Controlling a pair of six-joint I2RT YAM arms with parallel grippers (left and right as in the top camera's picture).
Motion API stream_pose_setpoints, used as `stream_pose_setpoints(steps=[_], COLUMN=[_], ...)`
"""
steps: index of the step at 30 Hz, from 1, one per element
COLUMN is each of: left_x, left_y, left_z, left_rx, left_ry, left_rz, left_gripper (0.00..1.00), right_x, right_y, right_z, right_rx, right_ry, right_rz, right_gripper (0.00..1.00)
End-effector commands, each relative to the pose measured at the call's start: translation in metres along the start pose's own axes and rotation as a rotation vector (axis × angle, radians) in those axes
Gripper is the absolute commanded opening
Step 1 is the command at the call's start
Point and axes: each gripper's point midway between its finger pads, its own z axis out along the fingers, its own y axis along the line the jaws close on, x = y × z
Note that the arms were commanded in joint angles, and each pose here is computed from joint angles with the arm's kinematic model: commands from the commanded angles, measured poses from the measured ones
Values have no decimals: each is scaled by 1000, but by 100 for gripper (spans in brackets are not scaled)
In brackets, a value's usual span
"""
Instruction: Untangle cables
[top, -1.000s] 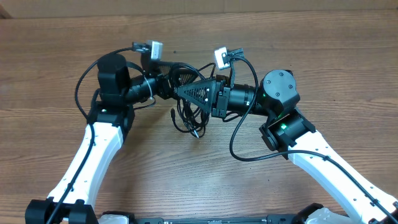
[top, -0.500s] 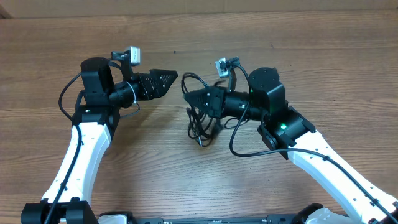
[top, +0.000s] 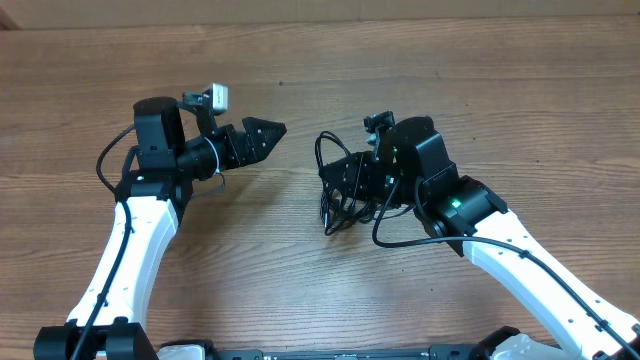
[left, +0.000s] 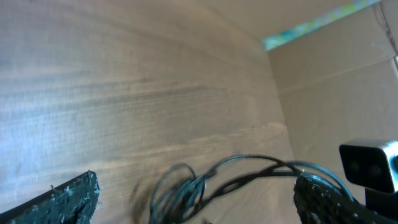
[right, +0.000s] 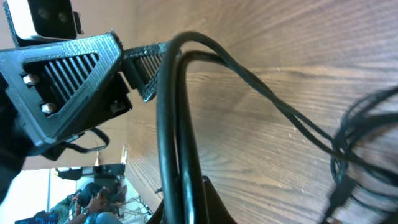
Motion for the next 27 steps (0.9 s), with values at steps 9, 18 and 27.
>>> stream_pose_setpoints(steps=[9,18,27], left_x=[36,89,104], left_y=[7,0,0], left_z=[-6,-8,-2], left_rx=[-31,54,56], left_ry=[137,328,384], left_rz=[44,432,616], left_gripper=[100,98,100], right_x=[29,40,32], right_y=[6,8,70], right_z=[-8,-10,-21], right_rx=[-37,-58,-328], right_ry=[133,192,232], right_rz=[24,17,67], right_gripper=[4,4,4])
